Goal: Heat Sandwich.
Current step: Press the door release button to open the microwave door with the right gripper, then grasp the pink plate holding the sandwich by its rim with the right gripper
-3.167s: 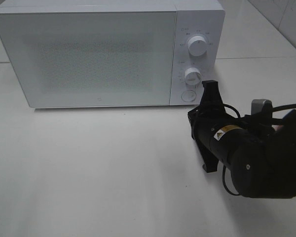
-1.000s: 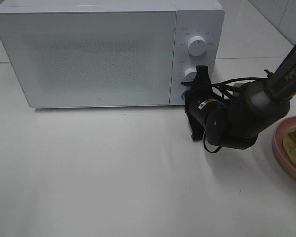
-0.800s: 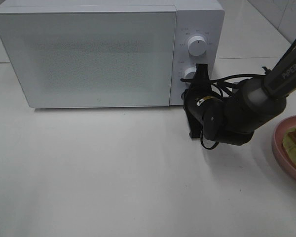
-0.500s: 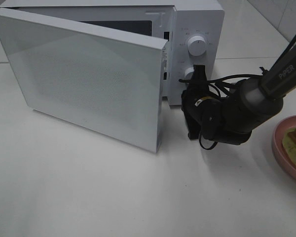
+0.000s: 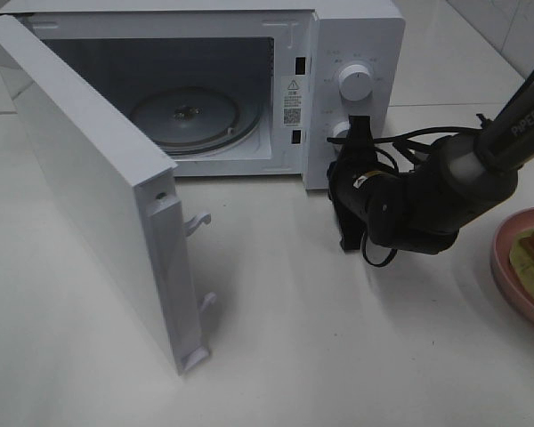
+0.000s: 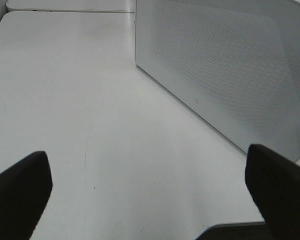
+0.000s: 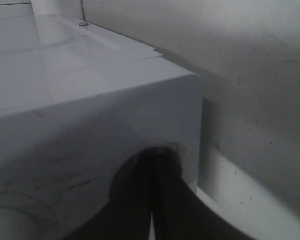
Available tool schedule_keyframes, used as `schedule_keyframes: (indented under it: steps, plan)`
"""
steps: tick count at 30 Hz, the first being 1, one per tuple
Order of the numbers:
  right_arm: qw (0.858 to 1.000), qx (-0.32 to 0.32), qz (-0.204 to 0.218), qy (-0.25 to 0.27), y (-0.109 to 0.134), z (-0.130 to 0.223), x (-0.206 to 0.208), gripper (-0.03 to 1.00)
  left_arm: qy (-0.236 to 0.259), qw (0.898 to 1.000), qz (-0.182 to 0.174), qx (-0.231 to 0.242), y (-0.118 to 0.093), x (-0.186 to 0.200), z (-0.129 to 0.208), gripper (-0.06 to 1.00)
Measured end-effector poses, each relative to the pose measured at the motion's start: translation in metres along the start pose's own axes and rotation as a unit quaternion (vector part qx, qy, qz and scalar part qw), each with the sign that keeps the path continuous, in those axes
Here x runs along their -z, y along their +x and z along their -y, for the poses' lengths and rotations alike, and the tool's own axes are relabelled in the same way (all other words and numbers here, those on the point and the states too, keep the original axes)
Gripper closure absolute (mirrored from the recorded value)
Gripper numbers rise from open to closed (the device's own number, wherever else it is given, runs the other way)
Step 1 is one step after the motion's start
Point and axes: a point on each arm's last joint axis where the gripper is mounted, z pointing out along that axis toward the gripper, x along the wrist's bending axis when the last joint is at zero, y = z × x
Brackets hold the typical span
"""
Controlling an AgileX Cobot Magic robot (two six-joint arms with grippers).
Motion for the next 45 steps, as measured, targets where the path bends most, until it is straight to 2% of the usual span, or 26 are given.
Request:
schedule_keyframes:
  steps: [20, 28, 33, 38, 41, 42, 45]
  plan:
    - [0.999, 0.025, 0.026, 0.033, 0.008, -0.004, 0.029, 0.94, 0.0, 1.0, 0.0, 0.0, 0.0, 0.0, 0.0, -0.03]
    - [0.995, 0.055, 0.067, 0.048, -0.005, -0.012, 0.053, 0.94, 0.0, 1.0, 0.0, 0.0, 0.0, 0.0, 0.0, -0.03]
    - [0.994, 0.066, 0.06, 0.061, 0.001, -0.014, 0.069, 0.94, 0.0, 1.0, 0.0, 0.0, 0.0, 0.0, 0.0, -0.03]
    - [0.99, 0.091, 0.075, 0.083, 0.006, -0.015, 0.088, 0.93, 0.0, 1.0, 0.0, 0.0, 0.0, 0.0, 0.0, -0.03]
    - [0.981, 0.134, 0.09, 0.107, 0.011, -0.014, 0.099, 0.92, 0.0, 1.0, 0.0, 0.0, 0.0, 0.0, 0.0, -0.03]
    - [0.974, 0.163, 0.097, 0.121, 0.013, -0.012, 0.104, 0.92, 0.0, 1.0, 0.0, 0.0, 0.0, 0.0, 0.0, -0.03]
    - [0.967, 0.191, 0.101, 0.137, 0.016, -0.011, 0.109, 0.91, 0.0, 1.0, 0.0, 0.0, 0.0, 0.0, 0.0, -0.03]
